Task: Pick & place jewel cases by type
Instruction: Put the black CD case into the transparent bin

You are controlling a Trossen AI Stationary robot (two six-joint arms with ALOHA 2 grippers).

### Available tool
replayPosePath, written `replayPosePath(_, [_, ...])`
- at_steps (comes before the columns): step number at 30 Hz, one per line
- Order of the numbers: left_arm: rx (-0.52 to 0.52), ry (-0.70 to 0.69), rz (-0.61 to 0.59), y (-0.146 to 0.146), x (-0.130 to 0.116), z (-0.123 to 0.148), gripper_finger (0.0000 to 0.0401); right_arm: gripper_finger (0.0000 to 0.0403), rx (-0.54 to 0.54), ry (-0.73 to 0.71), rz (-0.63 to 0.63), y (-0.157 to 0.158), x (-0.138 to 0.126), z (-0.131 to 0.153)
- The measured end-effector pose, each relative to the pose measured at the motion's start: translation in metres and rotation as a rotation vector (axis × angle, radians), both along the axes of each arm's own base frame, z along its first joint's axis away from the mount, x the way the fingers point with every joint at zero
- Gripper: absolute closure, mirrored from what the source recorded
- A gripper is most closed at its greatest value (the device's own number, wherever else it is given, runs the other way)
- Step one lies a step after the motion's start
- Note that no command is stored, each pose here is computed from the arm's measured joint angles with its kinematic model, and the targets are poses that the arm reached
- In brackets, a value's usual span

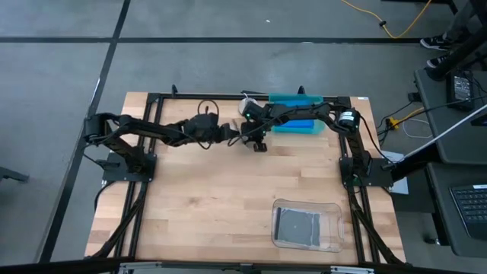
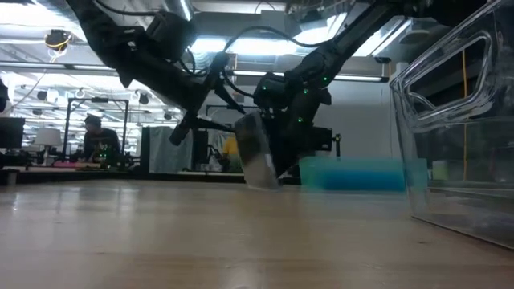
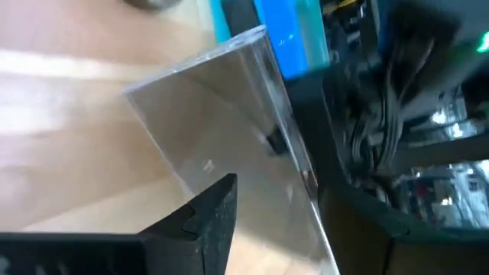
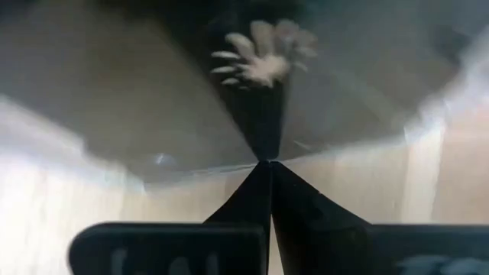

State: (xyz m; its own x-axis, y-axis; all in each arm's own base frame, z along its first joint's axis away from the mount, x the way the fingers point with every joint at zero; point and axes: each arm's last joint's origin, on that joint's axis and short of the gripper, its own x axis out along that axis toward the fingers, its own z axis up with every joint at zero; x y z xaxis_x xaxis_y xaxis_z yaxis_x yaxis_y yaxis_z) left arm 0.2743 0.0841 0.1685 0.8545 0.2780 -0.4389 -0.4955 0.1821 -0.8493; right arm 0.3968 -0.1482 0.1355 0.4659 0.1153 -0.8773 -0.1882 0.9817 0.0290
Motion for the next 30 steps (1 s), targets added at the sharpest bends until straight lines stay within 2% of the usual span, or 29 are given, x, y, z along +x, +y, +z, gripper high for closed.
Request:
replayPosePath(11, [-0.033, -0.016, -0.016, 0.009, -0.004, 0.0, 0.0228, 0.0393, -0.007, 0.009, -0.005, 0.0, -0.001, 0.0])
replayPosePath(25, [-0.025, -0.225, 0.011, 0.009, 0.003, 0.016, 0.0228, 0.0393, -0.001, 0.006, 0.004, 0.0, -0.001, 0.0])
replayPosePath(30, [-0.054, -0.128, -0.004, 0.009, 0.0, 0.008, 0.0228, 0.0393, -0.007, 0.008, 0.003, 0.0, -0.001, 0.0])
